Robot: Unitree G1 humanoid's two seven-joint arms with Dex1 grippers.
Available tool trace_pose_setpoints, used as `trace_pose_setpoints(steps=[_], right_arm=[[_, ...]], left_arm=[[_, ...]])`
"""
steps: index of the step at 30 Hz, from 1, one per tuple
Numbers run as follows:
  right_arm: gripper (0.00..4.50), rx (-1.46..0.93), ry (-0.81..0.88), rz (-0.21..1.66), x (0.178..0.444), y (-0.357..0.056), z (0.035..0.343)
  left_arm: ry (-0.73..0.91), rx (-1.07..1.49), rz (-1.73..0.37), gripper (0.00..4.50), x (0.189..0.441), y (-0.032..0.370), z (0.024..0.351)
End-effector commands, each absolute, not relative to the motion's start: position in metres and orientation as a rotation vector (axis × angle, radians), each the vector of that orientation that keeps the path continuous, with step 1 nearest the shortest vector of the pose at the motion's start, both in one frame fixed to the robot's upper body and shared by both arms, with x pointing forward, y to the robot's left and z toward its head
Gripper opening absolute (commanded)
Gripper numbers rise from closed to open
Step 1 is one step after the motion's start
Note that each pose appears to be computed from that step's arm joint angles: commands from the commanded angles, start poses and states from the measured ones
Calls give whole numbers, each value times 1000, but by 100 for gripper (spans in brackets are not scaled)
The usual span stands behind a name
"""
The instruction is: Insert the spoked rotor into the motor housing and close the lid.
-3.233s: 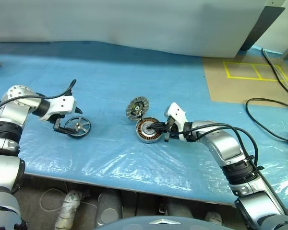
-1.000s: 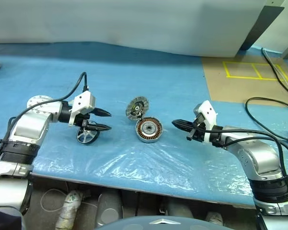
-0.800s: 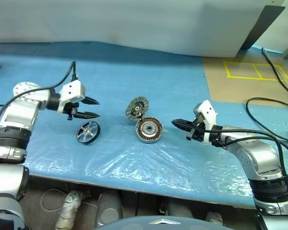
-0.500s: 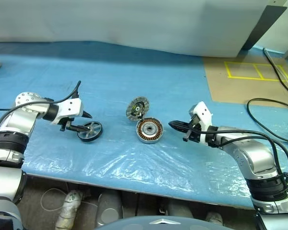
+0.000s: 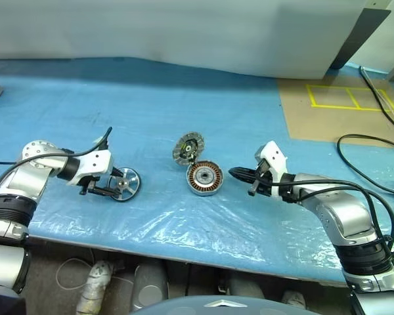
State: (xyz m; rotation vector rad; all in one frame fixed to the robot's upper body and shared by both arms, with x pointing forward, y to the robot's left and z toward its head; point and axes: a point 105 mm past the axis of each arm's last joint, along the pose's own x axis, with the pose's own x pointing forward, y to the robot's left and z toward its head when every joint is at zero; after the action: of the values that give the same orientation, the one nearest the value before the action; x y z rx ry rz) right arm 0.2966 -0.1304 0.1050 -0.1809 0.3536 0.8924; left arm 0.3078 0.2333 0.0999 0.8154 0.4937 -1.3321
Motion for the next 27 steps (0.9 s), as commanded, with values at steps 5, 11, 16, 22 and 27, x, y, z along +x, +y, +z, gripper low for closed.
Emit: trace_pose_setpoints(steps=[5, 11, 16, 22, 27], right_arm=[[0, -209, 320, 884, 298, -131, 111], [0, -213, 323, 868, 300, -133, 110], [0, -214, 323, 861, 301, -134, 109], [0, -218, 323, 860, 303, -133, 109], [0, -219, 321, 861, 304, -132, 109]], left_arm=[[548, 843, -1343, 261, 302, 235, 82], [572, 845, -1343, 118, 300, 236, 76], [586, 847, -1346, 95, 298, 237, 74], [561, 796, -1372, 95, 295, 229, 76], [500, 799, -1317, 95, 304, 223, 82]])
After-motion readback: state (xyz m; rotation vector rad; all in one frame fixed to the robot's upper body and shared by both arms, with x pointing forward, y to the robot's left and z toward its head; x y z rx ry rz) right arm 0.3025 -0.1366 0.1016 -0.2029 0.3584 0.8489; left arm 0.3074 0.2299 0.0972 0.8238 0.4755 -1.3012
